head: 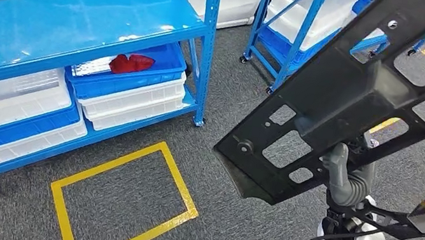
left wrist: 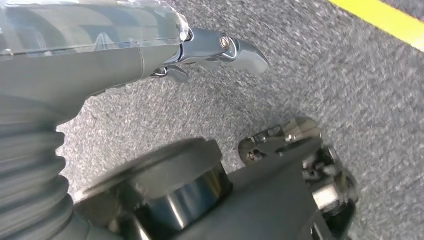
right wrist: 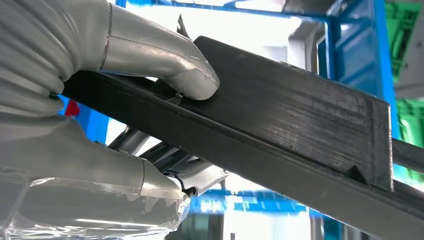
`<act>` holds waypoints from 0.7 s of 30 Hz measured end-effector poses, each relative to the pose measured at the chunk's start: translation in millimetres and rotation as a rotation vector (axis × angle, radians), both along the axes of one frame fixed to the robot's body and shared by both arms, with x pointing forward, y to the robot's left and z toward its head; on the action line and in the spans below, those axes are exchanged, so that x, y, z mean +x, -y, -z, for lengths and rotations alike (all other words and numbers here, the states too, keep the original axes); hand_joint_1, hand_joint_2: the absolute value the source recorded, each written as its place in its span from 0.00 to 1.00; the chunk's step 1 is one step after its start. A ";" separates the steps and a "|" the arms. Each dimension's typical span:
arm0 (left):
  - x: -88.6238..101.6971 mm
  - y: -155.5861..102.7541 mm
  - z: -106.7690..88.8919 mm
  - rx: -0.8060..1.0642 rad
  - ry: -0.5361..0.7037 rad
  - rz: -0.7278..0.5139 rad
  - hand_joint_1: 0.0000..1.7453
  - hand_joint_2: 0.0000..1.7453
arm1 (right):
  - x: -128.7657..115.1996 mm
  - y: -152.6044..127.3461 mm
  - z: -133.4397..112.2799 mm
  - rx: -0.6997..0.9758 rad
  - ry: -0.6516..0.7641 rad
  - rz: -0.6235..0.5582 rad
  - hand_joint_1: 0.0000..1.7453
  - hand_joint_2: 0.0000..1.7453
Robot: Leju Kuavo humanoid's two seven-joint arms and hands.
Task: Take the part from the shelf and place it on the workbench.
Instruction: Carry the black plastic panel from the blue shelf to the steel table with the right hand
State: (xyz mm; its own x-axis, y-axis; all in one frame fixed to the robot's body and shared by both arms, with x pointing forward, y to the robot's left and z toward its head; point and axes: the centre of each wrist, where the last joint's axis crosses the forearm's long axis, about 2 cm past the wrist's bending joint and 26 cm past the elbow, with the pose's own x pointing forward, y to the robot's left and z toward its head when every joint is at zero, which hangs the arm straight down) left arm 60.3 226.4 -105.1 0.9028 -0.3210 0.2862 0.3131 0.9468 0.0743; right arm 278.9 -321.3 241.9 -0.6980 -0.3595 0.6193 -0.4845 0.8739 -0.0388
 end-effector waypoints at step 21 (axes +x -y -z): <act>-4.2 0.2 0.6 -0.003 -0.017 -0.046 0.00 1.00 | -34.9 5.2 9.1 -0.068 0.030 0.044 1.00 1.00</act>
State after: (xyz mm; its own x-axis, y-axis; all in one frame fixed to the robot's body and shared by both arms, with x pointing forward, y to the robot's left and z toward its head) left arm 56.1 226.1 -105.7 0.9215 -0.2781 0.2711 0.2703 0.9605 0.0664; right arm 244.0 -326.5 232.9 -0.7310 -0.2856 0.6198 -0.4433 0.8892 -0.1131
